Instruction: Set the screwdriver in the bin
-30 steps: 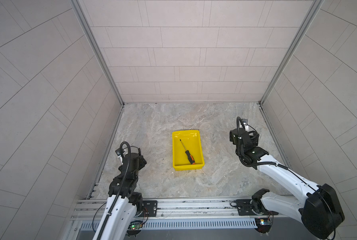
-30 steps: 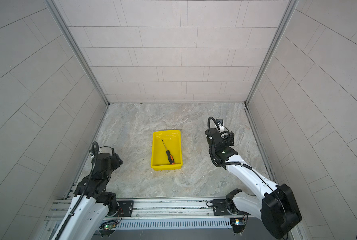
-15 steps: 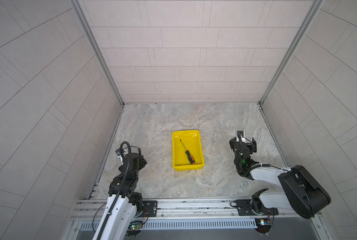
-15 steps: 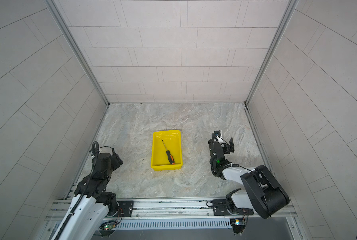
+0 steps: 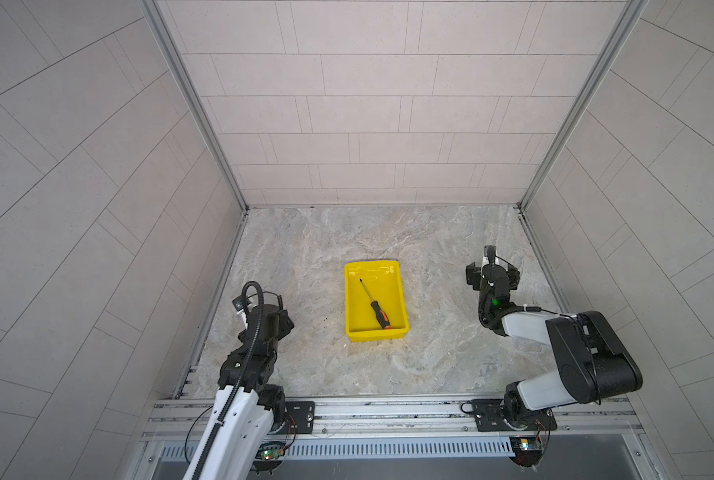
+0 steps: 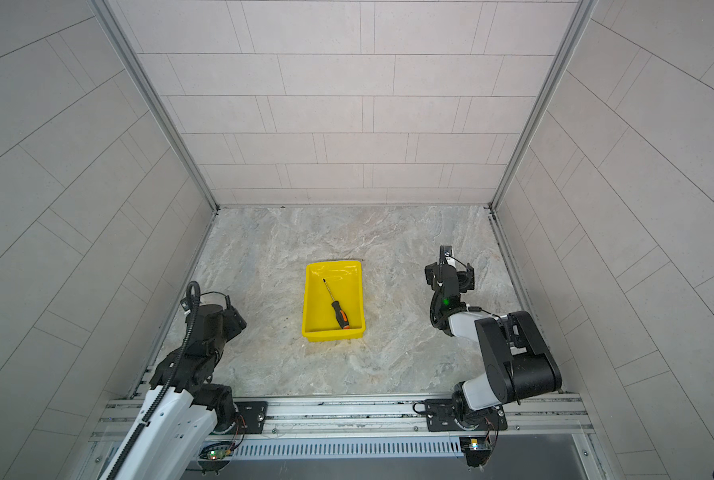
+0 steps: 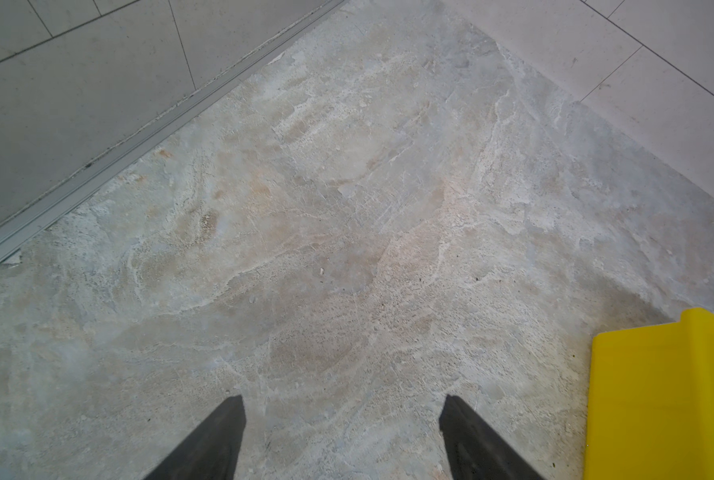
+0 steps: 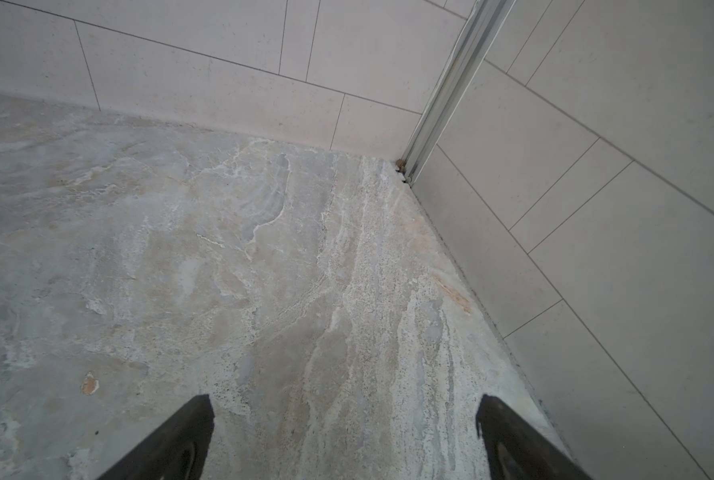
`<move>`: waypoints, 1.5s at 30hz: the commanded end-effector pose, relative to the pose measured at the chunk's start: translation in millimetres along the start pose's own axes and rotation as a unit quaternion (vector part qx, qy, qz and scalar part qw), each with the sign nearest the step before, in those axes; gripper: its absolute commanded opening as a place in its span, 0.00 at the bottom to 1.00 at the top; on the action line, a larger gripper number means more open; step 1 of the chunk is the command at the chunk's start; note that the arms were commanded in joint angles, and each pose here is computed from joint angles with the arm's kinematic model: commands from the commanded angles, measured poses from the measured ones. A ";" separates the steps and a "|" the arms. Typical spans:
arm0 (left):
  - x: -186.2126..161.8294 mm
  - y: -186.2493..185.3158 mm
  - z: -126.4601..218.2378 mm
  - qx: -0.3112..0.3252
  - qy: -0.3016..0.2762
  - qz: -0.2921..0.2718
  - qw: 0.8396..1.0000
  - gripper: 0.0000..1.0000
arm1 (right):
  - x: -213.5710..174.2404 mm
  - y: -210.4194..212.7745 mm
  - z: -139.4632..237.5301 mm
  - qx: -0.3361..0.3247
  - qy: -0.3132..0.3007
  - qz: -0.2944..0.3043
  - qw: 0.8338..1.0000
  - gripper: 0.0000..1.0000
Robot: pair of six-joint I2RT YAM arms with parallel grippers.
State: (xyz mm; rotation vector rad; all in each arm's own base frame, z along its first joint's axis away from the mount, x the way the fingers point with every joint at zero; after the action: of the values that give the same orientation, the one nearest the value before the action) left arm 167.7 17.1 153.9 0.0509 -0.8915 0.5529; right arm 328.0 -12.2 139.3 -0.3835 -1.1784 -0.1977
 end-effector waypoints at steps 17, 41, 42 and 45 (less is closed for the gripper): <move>1.6 -4.9 -12.7 0.014 0.013 0.000 1.000 0.78 | -25.7 -3.4 -4.5 0.030 -0.031 -0.046 0.998 1.00; 92.4 -76.5 -58.5 0.005 -0.028 -0.102 0.994 1.00 | -24.8 -0.6 -2.7 0.022 -0.034 -0.036 0.999 0.99; 94.5 -80.1 -64.3 0.002 -0.037 -0.136 0.990 1.00 | -24.9 -0.4 -2.7 0.022 -0.033 -0.036 0.999 0.99; 92.2 -79.2 -76.5 0.024 -0.046 -0.198 0.979 1.00 | -25.0 -0.3 -2.7 0.022 -0.033 -0.035 0.999 1.00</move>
State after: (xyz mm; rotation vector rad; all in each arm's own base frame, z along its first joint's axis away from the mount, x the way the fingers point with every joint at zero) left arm 294.0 7.6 185.0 0.1848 -0.8750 0.3717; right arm 318.0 -14.7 108.3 -0.2941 -1.2292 -0.2155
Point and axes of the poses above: each gripper's point midway between its finger pads, its own z axis back along the fingers, its own y axis along the line the jaws close on, x = y × z, the point moved 7 cm from there along z, back along the fingers, and after that the axes turned 5 degrees about -z, right-handed, at the moved point
